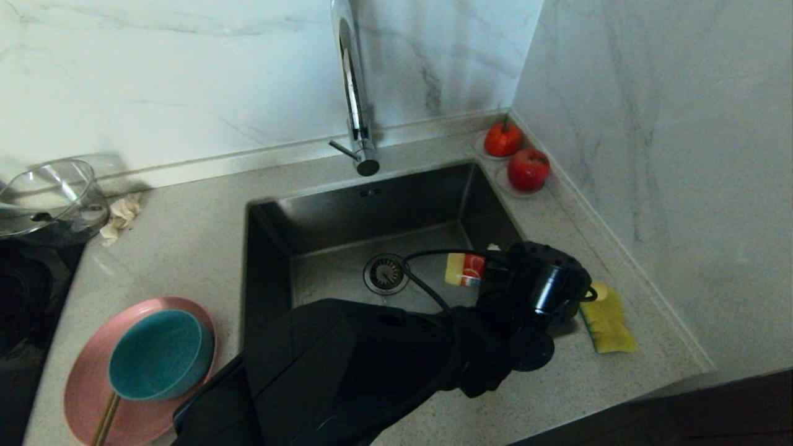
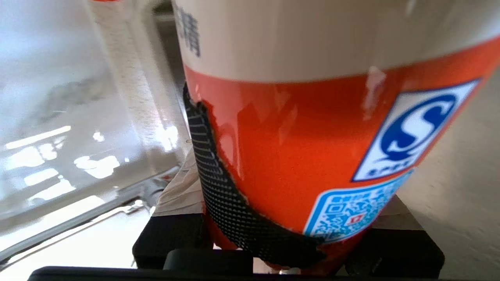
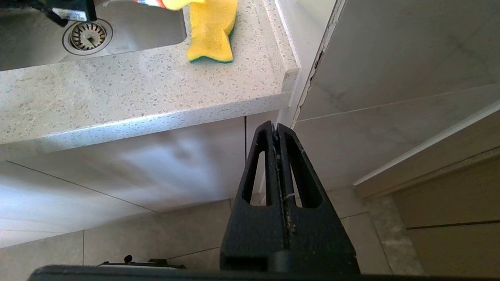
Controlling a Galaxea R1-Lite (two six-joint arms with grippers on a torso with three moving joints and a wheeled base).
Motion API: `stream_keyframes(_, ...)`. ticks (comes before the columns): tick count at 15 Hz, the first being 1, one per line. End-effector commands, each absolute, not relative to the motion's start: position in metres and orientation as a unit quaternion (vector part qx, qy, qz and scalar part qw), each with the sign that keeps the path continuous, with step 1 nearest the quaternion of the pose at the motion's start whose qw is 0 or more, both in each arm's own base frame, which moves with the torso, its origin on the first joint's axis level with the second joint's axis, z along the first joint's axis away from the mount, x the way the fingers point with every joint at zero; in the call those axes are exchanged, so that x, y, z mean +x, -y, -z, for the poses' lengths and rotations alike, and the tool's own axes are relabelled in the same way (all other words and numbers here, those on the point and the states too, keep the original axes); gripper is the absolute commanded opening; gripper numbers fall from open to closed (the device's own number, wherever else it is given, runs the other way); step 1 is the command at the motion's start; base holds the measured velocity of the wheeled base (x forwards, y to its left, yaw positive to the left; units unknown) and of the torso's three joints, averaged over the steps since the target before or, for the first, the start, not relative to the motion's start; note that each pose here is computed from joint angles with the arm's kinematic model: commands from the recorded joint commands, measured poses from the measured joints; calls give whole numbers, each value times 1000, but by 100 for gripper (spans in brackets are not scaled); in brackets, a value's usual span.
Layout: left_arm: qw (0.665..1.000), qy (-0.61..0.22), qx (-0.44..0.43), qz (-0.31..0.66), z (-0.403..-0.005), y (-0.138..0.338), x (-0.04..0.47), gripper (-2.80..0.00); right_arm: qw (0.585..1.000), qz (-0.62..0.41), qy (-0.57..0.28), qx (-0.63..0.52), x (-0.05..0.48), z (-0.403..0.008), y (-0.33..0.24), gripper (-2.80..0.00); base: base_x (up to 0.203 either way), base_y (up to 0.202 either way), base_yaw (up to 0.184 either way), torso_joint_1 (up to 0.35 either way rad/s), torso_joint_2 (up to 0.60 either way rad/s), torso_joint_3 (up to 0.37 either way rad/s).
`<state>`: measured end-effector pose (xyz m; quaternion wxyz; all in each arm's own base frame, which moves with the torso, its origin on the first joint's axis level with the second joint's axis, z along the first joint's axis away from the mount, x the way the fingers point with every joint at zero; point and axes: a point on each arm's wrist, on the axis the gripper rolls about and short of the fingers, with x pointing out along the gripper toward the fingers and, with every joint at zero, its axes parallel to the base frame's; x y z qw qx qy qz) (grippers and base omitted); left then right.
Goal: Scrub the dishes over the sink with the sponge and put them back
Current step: Squeeze it onto the sponge
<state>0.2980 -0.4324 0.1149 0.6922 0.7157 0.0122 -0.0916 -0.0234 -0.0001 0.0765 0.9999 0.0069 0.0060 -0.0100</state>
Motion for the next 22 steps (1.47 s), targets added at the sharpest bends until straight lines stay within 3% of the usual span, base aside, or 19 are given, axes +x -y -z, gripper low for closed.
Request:
stream_keyframes(1,685,5,725,75,-116,435,300,-280,1000,11,-6,7,-23,-76,0,-280,0,0,0,0,0,0)
stream_keyframes(22,675,43,736,41,-115,436,307,-280,1000,10,-6,7,-23,-76,0,-280,0,0,0,0,0,0)
